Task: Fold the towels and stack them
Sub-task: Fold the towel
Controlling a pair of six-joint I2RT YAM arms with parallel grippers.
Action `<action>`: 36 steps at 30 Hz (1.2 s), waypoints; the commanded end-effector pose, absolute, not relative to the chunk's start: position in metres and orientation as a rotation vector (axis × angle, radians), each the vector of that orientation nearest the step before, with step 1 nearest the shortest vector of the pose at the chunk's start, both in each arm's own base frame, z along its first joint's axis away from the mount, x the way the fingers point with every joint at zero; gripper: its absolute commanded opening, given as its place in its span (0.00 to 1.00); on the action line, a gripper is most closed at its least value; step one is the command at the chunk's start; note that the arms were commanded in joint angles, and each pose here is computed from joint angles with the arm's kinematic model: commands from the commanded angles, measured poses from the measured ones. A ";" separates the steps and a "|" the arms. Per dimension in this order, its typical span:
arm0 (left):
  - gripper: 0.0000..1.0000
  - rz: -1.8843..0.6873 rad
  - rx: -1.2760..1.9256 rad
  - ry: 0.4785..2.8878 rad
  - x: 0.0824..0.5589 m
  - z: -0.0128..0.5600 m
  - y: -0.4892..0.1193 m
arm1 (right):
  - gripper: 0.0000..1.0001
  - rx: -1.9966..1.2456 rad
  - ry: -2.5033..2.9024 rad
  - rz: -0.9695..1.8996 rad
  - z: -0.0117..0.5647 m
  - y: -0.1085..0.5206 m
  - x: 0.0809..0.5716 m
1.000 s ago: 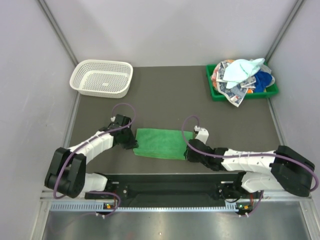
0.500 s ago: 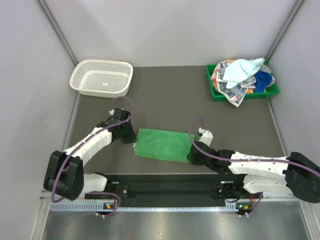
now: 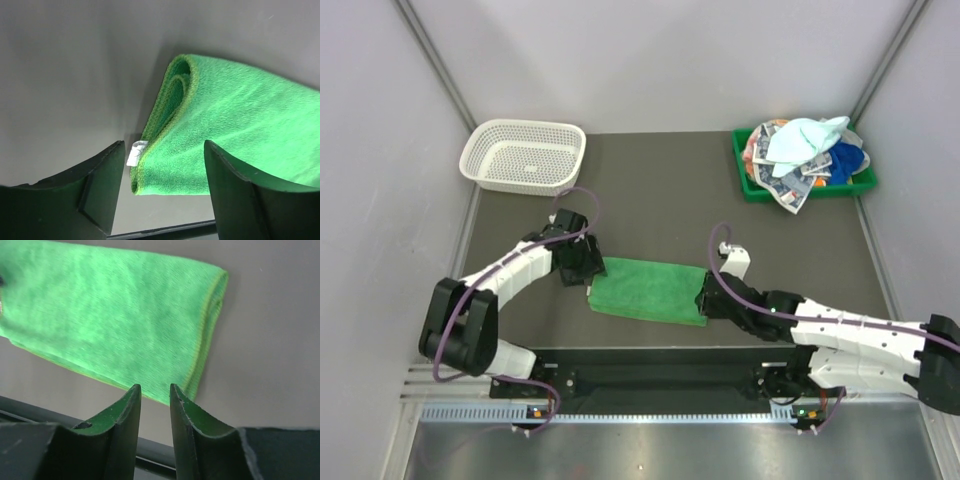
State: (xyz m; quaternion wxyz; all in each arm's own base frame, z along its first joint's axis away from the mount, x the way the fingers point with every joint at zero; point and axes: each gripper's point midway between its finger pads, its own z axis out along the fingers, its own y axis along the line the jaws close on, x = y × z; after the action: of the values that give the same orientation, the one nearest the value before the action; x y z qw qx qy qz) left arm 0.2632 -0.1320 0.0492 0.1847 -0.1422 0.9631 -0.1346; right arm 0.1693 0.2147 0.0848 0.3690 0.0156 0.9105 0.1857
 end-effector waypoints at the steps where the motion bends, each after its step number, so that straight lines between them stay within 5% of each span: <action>1: 0.70 -0.444 -0.353 2.723 0.267 0.044 -0.140 | 0.31 -0.018 2.294 0.459 0.099 0.227 0.181; 21: 0.50 -0.343 -0.434 2.984 0.216 -0.029 -0.135 | 0.30 -0.083 2.339 0.510 0.057 0.247 0.188; 24: 0.43 -0.321 -0.425 2.997 0.212 -0.034 -0.136 | 0.30 -0.087 2.350 0.504 0.051 0.246 0.187; 28: 0.13 -0.224 -0.399 2.967 0.226 -0.024 -0.128 | 0.30 -0.075 2.349 0.524 0.051 0.245 0.186; 31: 0.00 -0.062 -0.355 2.901 0.249 -0.009 -0.114 | 0.30 -0.072 2.332 0.537 0.059 0.245 0.187; 36: 0.00 0.134 -0.325 2.798 0.288 0.013 -0.098 | 0.30 -0.095 2.308 0.514 0.076 0.241 0.194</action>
State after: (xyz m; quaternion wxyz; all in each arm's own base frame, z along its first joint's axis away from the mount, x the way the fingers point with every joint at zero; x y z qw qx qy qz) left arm 0.2698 -0.1554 0.0197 0.1210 -0.1129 0.9808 -0.1035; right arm 0.1811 0.2376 0.0499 0.3516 -0.0387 0.9159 0.1897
